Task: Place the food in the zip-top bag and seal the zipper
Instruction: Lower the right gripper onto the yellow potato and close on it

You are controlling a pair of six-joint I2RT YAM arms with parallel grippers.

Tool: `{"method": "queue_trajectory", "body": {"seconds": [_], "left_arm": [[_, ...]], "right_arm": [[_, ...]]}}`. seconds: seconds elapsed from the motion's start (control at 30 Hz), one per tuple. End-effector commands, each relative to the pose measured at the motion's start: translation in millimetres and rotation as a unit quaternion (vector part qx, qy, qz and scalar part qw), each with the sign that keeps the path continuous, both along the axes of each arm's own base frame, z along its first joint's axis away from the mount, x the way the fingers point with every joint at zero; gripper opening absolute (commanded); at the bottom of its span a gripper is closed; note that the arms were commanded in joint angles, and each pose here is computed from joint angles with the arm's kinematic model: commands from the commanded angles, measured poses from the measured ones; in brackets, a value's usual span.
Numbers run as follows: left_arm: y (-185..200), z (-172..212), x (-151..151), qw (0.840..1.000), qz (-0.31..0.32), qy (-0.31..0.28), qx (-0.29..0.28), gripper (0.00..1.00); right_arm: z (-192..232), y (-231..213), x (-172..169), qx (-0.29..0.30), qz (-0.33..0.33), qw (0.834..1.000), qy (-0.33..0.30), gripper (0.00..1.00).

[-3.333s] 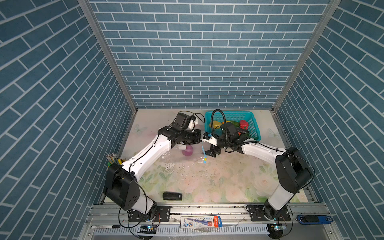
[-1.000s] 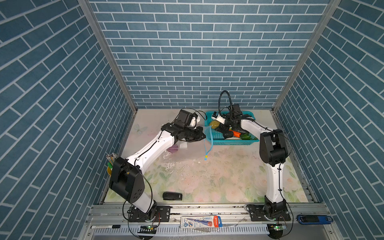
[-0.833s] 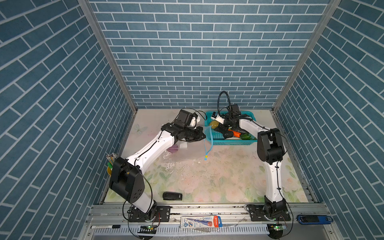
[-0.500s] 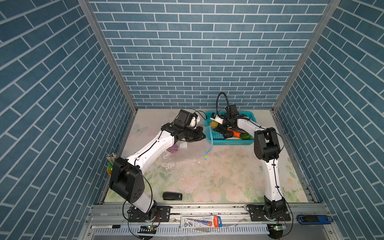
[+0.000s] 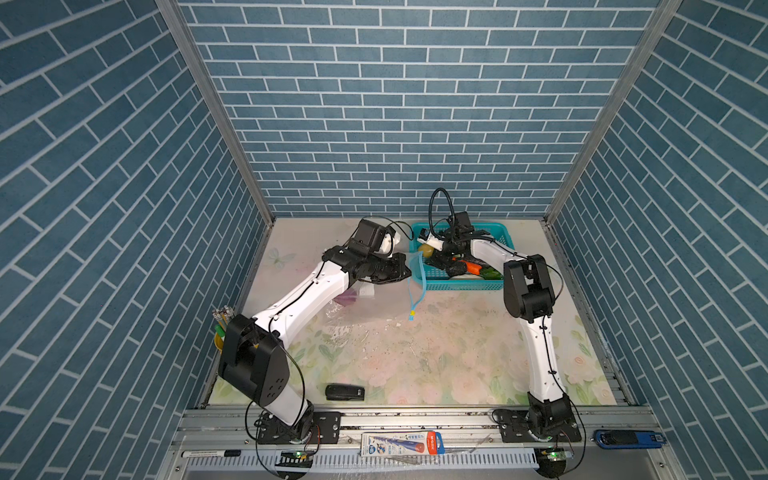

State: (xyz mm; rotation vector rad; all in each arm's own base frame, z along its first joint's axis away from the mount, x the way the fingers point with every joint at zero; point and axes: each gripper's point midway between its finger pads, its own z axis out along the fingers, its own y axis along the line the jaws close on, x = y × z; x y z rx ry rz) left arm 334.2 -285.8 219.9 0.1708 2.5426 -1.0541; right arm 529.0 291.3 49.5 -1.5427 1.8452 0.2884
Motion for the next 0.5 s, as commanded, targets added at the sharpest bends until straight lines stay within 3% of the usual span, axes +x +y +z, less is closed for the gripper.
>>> {"method": "queue_trajectory", "body": {"seconds": [0.0, 0.47], "left_arm": [[2.2, -2.2, 2.9, 1.000, -0.001, 0.001, 0.007, 0.00], [3.2, -5.3, 1.7, 1.000, -0.001, 0.003, 0.009, 0.00]], "right_arm": [[5.9, 11.6, 4.6, 0.014, 0.020, 1.000, -0.016, 0.86], [14.1, 8.0, 0.8, 0.012, 0.016, 1.000, -0.024, 0.73]]}}
